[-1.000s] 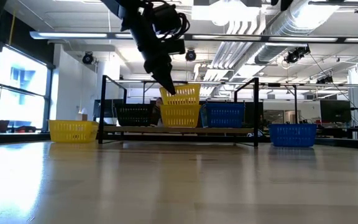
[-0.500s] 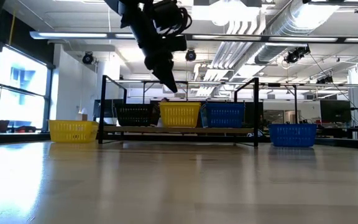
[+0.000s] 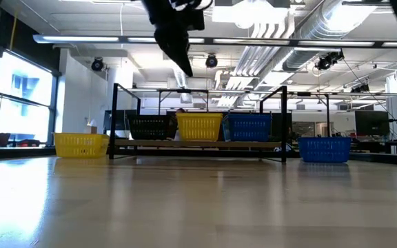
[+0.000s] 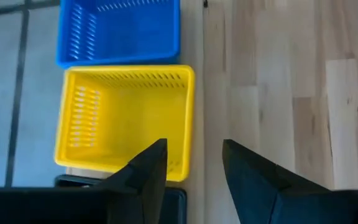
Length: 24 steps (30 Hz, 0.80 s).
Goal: Stack baskets on shelf by color
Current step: Stack the black bin on the black bin on the shelf
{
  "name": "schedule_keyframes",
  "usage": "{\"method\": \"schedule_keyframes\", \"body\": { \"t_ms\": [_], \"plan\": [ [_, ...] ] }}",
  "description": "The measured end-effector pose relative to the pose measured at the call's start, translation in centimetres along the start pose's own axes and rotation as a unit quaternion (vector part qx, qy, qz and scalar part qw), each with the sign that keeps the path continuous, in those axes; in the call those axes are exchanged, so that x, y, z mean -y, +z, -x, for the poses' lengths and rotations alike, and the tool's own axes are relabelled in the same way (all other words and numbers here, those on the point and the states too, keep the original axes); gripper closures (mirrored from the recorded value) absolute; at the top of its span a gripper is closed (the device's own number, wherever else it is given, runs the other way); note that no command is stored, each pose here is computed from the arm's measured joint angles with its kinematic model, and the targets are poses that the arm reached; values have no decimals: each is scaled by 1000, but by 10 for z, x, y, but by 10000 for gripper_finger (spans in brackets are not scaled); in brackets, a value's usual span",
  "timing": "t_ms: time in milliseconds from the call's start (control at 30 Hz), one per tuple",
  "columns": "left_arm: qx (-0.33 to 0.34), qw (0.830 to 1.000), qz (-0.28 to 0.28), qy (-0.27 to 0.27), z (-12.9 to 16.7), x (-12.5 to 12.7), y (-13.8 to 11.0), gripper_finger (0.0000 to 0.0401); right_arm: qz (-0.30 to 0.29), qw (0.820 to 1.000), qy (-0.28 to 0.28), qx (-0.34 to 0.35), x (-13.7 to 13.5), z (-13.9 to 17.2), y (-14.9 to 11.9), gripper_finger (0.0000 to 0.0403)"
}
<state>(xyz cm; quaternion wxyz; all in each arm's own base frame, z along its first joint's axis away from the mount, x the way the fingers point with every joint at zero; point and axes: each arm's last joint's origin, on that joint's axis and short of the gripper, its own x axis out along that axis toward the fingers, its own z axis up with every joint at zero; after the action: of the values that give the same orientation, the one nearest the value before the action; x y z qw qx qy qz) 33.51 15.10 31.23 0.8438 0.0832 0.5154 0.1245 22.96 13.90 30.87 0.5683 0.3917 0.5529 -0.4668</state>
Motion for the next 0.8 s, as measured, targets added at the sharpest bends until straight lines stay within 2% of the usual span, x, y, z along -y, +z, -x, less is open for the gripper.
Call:
{"method": "schedule_keyframes", "body": {
  "t_ms": [167, 433, 800],
  "plan": [
    [20, 1000, -8, 3, 13, 3, 3, 256, -29, 998, -36, -34, 12, -17, -17, 309],
    [30, 999, -13, 1, 20, 8, 5, 255, -74, 995, -12, -59, 30, -41, -41, 309],
    [47, 998, -34, -14, 24, 33, 15, 255, -66, 993, -39, -85, 41, -77, -59, 309]
  ]
}}
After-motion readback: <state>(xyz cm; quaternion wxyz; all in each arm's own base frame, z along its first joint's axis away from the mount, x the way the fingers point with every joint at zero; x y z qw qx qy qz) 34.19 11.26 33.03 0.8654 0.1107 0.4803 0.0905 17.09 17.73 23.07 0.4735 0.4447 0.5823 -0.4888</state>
